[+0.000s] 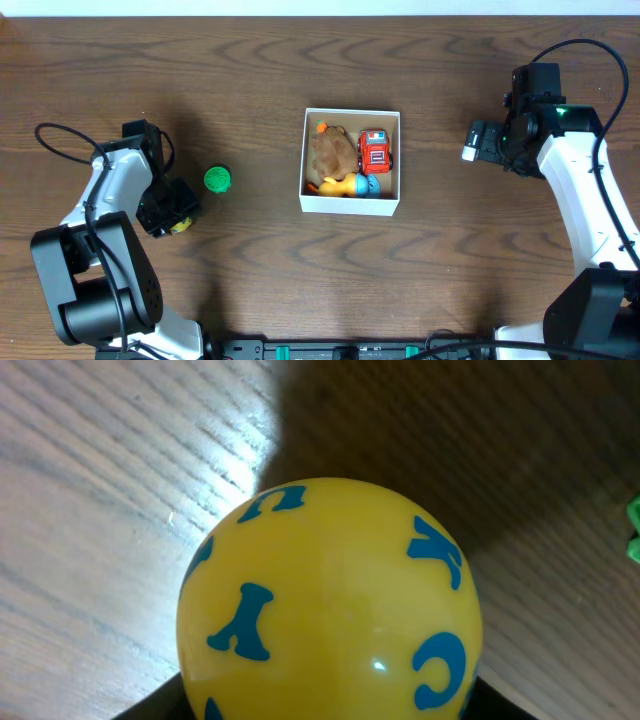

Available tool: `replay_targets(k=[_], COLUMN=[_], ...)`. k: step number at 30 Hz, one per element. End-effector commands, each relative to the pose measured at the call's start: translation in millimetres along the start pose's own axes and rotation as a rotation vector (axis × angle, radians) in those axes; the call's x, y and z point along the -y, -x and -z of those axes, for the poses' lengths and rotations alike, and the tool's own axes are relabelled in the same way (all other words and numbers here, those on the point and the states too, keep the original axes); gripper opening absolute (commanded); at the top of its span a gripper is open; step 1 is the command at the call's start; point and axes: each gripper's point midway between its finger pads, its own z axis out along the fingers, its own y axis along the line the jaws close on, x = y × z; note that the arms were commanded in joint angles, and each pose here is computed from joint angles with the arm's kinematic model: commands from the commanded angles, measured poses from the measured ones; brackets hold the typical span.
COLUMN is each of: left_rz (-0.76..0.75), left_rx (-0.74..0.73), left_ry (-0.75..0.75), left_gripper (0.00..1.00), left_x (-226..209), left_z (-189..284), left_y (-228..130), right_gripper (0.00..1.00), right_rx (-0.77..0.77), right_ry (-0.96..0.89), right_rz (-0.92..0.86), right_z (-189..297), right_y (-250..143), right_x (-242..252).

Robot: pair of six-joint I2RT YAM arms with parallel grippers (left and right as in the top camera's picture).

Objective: Pack container
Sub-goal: 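Carry the yellow ball with left gripper into the box and release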

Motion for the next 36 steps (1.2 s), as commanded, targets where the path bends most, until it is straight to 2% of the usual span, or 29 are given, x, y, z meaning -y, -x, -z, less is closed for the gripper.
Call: replay_targets(k=[1, 3, 7, 11, 14, 17, 20, 25, 33, 34, 36], left_rz=[-0.018, -0.05, -0.11, -0.22, -0.399, -0.639, -0.837, -1.007, -1.102, -1.111, -1.124], left_rx=[0.077, 0.127, 0.253, 0.393, 0.503, 0.634, 0.716, 0.708, 0.574, 0.561, 0.535], left_ry=[-0.027, -0.046, -0.1, -0.176, -0.236, -0.313, -0.372, -0.398, -0.324, -0.316, -0.297], left_gripper=[0.47, 0.43, 0.42, 0.42, 0.41, 0.4, 0.37, 0.36, 0.38, 0.39, 0.48], left_x=[6.7, 13.0, 32.0, 63.1, 96.6, 142.1, 182.7, 228.5, 266.6, 270.0, 273.1], left_z=[24.5, 40.3, 80.2, 127.0, 159.5, 188.1, 202.0, 186.1, 117.9, 110.1, 97.2], left_y=[14.4, 18.5, 19.5, 5.2, -15.3, -44.0, -72.8, -105.2, -118.2, -119.4, -121.9], right_gripper=[0.99, 0.99, 0.99, 0.99, 0.99, 0.99, 0.99, 0.99, 0.99, 0.99, 0.99], right_rx=[-0.002, -0.003, -0.002, -0.002, -0.002, -0.001, -0.002, -0.002, -0.002, -0.002, -0.002], right_ry=[0.001, 0.001, 0.001, 0.001, 0.001, 0.001, 0.001, 0.001, 0.002, 0.002, 0.001], right_rz=[0.002, 0.002, 0.002, 0.002, 0.002, 0.002, 0.002, 0.002, 0.002, 0.002, 0.002], right_z=[0.2, 0.2, 0.2, 0.2, 0.2, 0.2, 0.2, 0.2, 0.2, 0.2, 0.2], right_y=[0.8, 0.7, 0.8, 0.8, 0.9, 1.1, 1.0, 0.8, 0.9, 0.9, 0.9], right_x=[1.6, 1.6, 1.6, 1.6, 1.5, 1.5, 1.5, 1.6, 1.5, 1.5, 1.5])
